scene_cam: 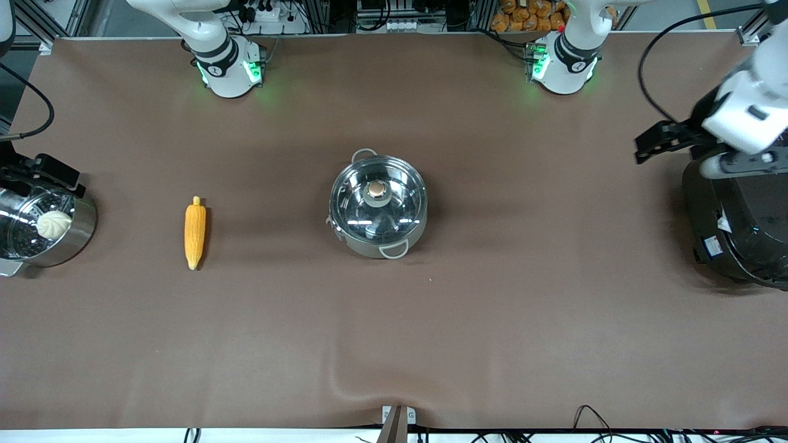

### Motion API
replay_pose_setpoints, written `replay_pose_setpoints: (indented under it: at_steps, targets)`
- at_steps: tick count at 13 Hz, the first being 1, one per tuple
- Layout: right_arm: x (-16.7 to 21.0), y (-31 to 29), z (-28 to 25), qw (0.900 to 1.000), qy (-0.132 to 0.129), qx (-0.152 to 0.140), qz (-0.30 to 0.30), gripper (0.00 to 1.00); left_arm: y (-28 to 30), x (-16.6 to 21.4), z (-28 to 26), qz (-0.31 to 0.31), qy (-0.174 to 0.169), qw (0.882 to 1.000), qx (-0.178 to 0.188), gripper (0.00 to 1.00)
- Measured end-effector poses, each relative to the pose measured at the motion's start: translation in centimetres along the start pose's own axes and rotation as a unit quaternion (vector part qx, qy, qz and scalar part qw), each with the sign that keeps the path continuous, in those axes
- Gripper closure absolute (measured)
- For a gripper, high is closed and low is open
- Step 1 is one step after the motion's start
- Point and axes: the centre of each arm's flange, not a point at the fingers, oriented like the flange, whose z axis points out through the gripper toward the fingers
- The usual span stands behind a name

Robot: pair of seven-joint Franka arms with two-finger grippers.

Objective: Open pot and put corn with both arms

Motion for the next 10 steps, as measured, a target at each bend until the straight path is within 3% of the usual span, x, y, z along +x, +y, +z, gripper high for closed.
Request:
replay_pose_setpoints:
  at_steps: [3, 8, 10]
  targets:
    - [0.6, -0.1, 3.0, 1.000, -0.007, 0.000, 0.000, 0.00, 10.3, -0.8, 2.1, -0.031, 0.018, 0.999, -0.013, 0.00]
    - [3.4, -0.2, 14.8, 0.999, -0.032, -0.006, -0.024, 0.00, 22.4, -2.9, 6.2, -0.065, 0.010, 0.998, -0.024, 0.00]
    - [4.6, -0.8, 20.3, 0.999, -0.032, -0.009, -0.039, 0.00, 27.3, -2.9, 8.7, -0.112, 0.017, 0.992, -0.046, 0.00]
